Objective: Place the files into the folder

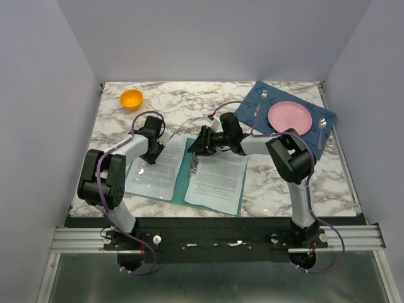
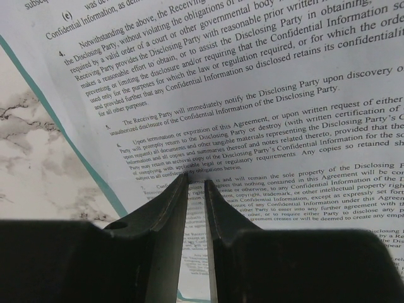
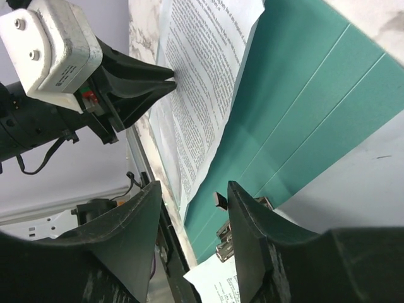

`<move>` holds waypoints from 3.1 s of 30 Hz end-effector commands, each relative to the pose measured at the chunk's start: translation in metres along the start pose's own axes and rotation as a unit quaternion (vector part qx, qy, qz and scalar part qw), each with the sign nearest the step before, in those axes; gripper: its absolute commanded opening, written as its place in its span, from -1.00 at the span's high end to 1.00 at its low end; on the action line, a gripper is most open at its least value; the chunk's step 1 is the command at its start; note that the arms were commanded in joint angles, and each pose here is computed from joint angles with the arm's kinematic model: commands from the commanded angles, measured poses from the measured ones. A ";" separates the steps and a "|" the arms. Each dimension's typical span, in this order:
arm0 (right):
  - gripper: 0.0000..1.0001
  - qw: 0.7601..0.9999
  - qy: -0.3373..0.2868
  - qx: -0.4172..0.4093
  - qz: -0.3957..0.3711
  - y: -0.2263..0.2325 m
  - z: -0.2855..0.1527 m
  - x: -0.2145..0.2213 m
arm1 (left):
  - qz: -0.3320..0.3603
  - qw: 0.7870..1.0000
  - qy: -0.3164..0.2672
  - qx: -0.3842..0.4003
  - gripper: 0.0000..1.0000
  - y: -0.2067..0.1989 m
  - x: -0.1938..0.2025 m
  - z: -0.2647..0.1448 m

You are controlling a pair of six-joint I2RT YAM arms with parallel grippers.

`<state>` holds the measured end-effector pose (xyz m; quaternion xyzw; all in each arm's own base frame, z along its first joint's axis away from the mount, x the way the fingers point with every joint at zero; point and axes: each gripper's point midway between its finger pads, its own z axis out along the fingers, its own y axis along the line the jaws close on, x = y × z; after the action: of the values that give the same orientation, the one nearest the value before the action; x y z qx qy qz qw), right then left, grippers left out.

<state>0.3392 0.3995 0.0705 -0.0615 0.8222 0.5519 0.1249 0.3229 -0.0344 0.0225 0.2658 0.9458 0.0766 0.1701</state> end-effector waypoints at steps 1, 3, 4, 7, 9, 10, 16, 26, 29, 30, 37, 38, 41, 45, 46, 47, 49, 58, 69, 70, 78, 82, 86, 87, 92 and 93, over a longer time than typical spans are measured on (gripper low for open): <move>-0.06 0.999 0.002 -0.022 -0.028 0.030 -0.003 0.010 | -0.004 1.000 0.010 -0.013 0.42 0.006 0.006 -0.005; -0.04 0.999 0.004 -0.023 -0.030 0.035 -0.002 0.014 | -0.005 1.000 0.006 -0.016 0.42 0.007 0.004 -0.006; -0.04 0.999 0.007 -0.023 -0.029 0.035 -0.002 0.018 | -0.006 1.000 0.004 -0.015 0.42 0.007 0.003 -0.007; -0.02 0.999 0.011 -0.028 -0.032 0.044 0.000 0.027 | -0.006 1.000 0.004 -0.016 0.42 0.008 0.004 -0.009; -0.01 0.999 0.018 -0.027 -0.037 0.047 0.001 0.034 | -0.006 1.000 0.004 -0.016 0.42 0.008 0.004 -0.009; -0.02 0.999 0.018 -0.028 -0.039 0.050 0.000 0.036 | -0.006 1.000 0.004 -0.016 0.42 0.008 0.004 -0.010; -0.01 0.999 0.028 -0.021 -0.031 0.047 -0.008 0.050 | -0.009 1.000 -0.005 -0.019 0.39 0.010 0.001 -0.019; 0.44 0.995 -0.012 -0.009 -0.096 0.078 -0.032 0.027 | -0.032 0.995 -0.092 -0.027 -0.60 0.025 -0.042 -0.102; 0.85 0.990 -0.032 0.003 -0.136 0.085 -0.041 0.020 | -0.030 0.991 -0.131 -0.002 -0.98 0.014 -0.065 -0.131; 0.94 0.988 -0.040 0.008 -0.147 0.086 -0.045 0.018 | -0.029 0.990 -0.139 0.008 -0.98 0.009 -0.071 -0.136; 0.99 0.926 -0.195 0.151 -0.285 0.082 -0.090 -0.002 | 0.002 0.985 -0.170 0.027 -0.98 -0.029 -0.107 -0.153; 0.99 0.915 -0.199 0.167 -0.310 0.084 -0.090 0.004 | -0.010 0.983 -0.178 0.043 -0.98 -0.033 -0.113 -0.154; 0.99 0.900 -0.238 0.218 -0.292 0.076 -0.108 -0.003 | -0.031 0.975 -0.203 0.083 -0.81 -0.045 -0.131 -0.159; 0.99 0.906 -0.263 0.224 -0.243 0.077 -0.121 -0.001 | -0.032 0.964 -0.231 0.125 -0.30 -0.058 -0.149 -0.163; 0.99 0.912 -0.257 0.216 -0.237 0.071 -0.121 0.008 | -0.030 0.961 -0.232 0.150 -0.23 -0.068 -0.154 -0.162; 0.99 0.910 -0.273 0.171 -0.261 0.088 -0.117 0.005 | -0.015 0.959 -0.219 0.178 -0.32 -0.078 -0.150 -0.160; 0.99 0.901 -0.280 0.163 -0.290 0.089 -0.108 0.016 | 0.021 0.956 -0.183 0.227 -0.58 -0.112 -0.153 -0.149; 0.99 0.868 -0.261 0.260 -0.333 0.073 -0.104 0.027 | -0.004 0.971 -0.165 0.172 -0.97 -0.123 -0.158 -0.100; 0.99 0.882 -0.268 0.230 -0.312 0.057 -0.081 0.040 | -0.030 0.982 -0.117 0.143 -0.63 -0.147 -0.160 -0.049; 0.99 0.881 -0.270 0.231 -0.312 0.055 -0.079 0.040 | -0.032 0.984 -0.108 0.137 -0.63 -0.147 -0.160 -0.040; 0.99 0.872 -0.287 0.235 -0.320 0.053 -0.068 0.039 | -0.052 0.982 -0.124 0.130 -0.89 -0.151 -0.168 -0.027; 0.99 0.871 -0.281 0.231 -0.330 0.052 -0.059 0.044 | -0.053 0.981 -0.129 0.137 -0.90 -0.154 -0.170 -0.025; 0.99 0.873 -0.280 0.232 -0.324 0.043 -0.045 0.043 | -0.048 0.982 -0.112 0.144 -0.89 -0.158 -0.167 -0.017; 0.99 0.872 -0.278 0.232 -0.330 0.041 -0.042 0.043 | -0.046 0.983 -0.106 0.143 -0.89 -0.158 -0.165 -0.015; 0.99 0.871 -0.289 0.235 -0.321 0.031 -0.030 0.040 | -0.041 0.984 -0.089 0.148 -0.89 -0.162 -0.160 -0.009; 0.99 0.871 -0.292 0.233 -0.319 0.031 -0.030 0.039 | -0.039 0.985 -0.086 0.147 -0.89 -0.162 -0.158 -0.007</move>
<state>0.2751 0.3748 0.0761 -0.1600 0.8133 0.2544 0.4983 0.3727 -0.2533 0.0391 0.2532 0.9362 -0.0920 0.2256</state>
